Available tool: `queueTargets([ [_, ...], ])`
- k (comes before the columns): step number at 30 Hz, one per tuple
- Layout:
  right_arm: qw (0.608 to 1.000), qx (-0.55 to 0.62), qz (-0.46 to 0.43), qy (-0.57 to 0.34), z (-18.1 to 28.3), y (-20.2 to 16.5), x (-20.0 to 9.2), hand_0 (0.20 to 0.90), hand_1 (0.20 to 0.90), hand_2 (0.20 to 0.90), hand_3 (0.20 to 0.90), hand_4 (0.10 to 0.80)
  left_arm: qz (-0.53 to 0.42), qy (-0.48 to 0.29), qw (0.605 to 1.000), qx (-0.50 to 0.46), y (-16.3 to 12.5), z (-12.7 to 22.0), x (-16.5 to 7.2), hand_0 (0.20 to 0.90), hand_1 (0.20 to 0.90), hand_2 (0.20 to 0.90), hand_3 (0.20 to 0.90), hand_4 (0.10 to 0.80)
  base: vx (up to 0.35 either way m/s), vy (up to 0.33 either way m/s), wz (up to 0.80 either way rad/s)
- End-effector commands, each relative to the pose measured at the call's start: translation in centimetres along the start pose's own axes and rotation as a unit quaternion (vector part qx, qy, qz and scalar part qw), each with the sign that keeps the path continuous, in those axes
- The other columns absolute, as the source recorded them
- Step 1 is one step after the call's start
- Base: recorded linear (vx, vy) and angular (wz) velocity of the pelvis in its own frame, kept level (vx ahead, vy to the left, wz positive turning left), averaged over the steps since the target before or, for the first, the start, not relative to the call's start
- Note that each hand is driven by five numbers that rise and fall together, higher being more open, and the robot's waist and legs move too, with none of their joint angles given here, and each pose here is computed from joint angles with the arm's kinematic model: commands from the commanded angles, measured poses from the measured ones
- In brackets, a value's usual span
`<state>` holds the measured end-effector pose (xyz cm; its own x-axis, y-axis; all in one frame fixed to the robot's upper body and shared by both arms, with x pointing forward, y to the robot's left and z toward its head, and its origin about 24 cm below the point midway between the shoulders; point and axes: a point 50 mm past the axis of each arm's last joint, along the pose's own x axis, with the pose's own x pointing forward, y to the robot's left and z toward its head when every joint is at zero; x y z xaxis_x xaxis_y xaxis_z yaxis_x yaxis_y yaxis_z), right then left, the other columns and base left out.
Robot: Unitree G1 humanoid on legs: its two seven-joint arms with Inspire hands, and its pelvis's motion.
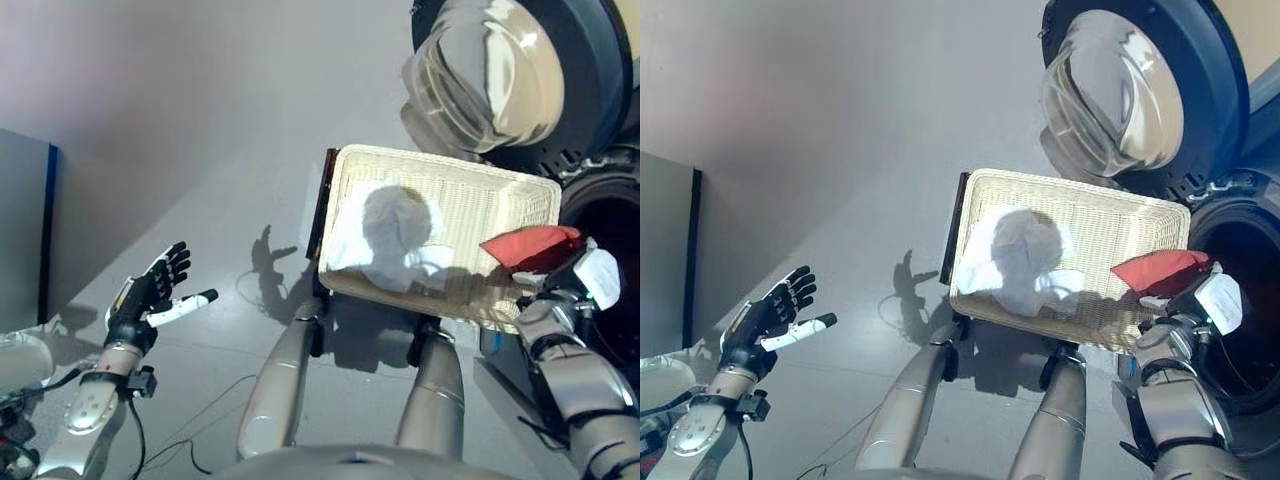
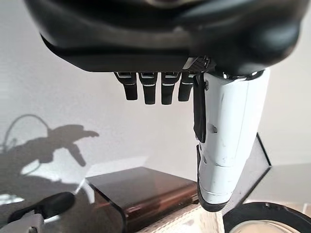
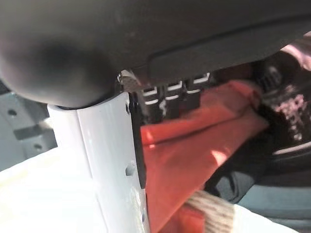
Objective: Pick up the clothes and place them into the washing machine
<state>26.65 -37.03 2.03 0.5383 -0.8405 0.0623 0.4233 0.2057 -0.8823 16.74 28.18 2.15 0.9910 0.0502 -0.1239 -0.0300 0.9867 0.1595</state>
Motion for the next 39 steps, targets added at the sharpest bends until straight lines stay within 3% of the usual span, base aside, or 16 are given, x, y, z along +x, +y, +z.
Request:
queueTargets([
  [1,0.997,0.012,-0.080,-0.007,0.1,-3.6,2.3,0.900,0.900,0.900,0.900,0.800,0.011,-0.054,0.998,-0.007,0.4,1.6,-0.6,0.900,0.900,0.900,0.900,0.800,0.000,0.033,0.06],
  [15,0.997,-0.063,-0.023,0.032,-1.6,-3.8,2.8,0.900,0.900,0.900,0.900,0.800,0.001,-0.047,0.999,-0.002,0.8,1.7,-0.5,0.900,0.900,0.900,0.900,0.800,0.006,0.003,0.01],
  [16,0.997,-0.072,-0.016,0.036,-2.0,-3.7,2.7,0.787,0.787,0.787,0.787,0.720,0.001,-0.045,0.999,-0.001,0.8,1.6,-0.6,0.900,0.900,0.900,0.900,0.800,0.107,-0.024,0.01],
  [17,0.996,-0.080,-0.007,0.040,-2.3,-3.5,2.5,0.532,0.532,0.532,0.532,0.537,0.000,-0.043,0.999,0.001,0.9,1.6,-0.7,0.900,0.900,0.900,0.900,0.800,0.110,-0.027,0.05],
  [18,0.996,-0.083,-0.004,0.043,-2.5,-3.5,2.5,0.433,0.433,0.433,0.433,0.467,-0.001,-0.042,0.999,0.002,1.0,1.6,-0.7,0.900,0.900,0.900,0.900,0.800,0.010,-0.002,0.07],
  [19,0.995,-0.089,0.000,0.048,-2.8,-3.4,2.4,0.227,0.227,0.227,0.227,0.320,0.000,-0.042,0.999,0.004,1.1,1.7,-0.7,0.900,0.900,0.900,0.900,0.800,0.012,0.006,0.07],
  [20,0.994,-0.093,0.003,0.049,-2.9,-3.4,2.4,0.200,0.200,0.200,0.200,0.300,0.000,-0.042,0.999,0.004,1.2,1.7,-0.8,0.900,0.900,0.900,0.900,0.800,0.000,0.000,0.00],
  [34,0.994,-0.089,0.024,0.063,-4.2,-3.0,2.0,0.200,0.200,0.200,0.200,0.300,0.015,-0.048,0.999,0.009,1.8,2.1,-0.8,0.900,0.900,0.900,0.900,0.800,-0.019,0.005,0.01],
  [39,0.982,0.125,-0.036,0.138,-4.3,-4.3,2.7,0.200,0.200,0.200,0.200,0.300,0.035,-0.043,0.998,0.010,2.1,1.6,-0.5,0.900,0.900,0.900,0.900,0.800,0.004,0.000,-0.01],
])
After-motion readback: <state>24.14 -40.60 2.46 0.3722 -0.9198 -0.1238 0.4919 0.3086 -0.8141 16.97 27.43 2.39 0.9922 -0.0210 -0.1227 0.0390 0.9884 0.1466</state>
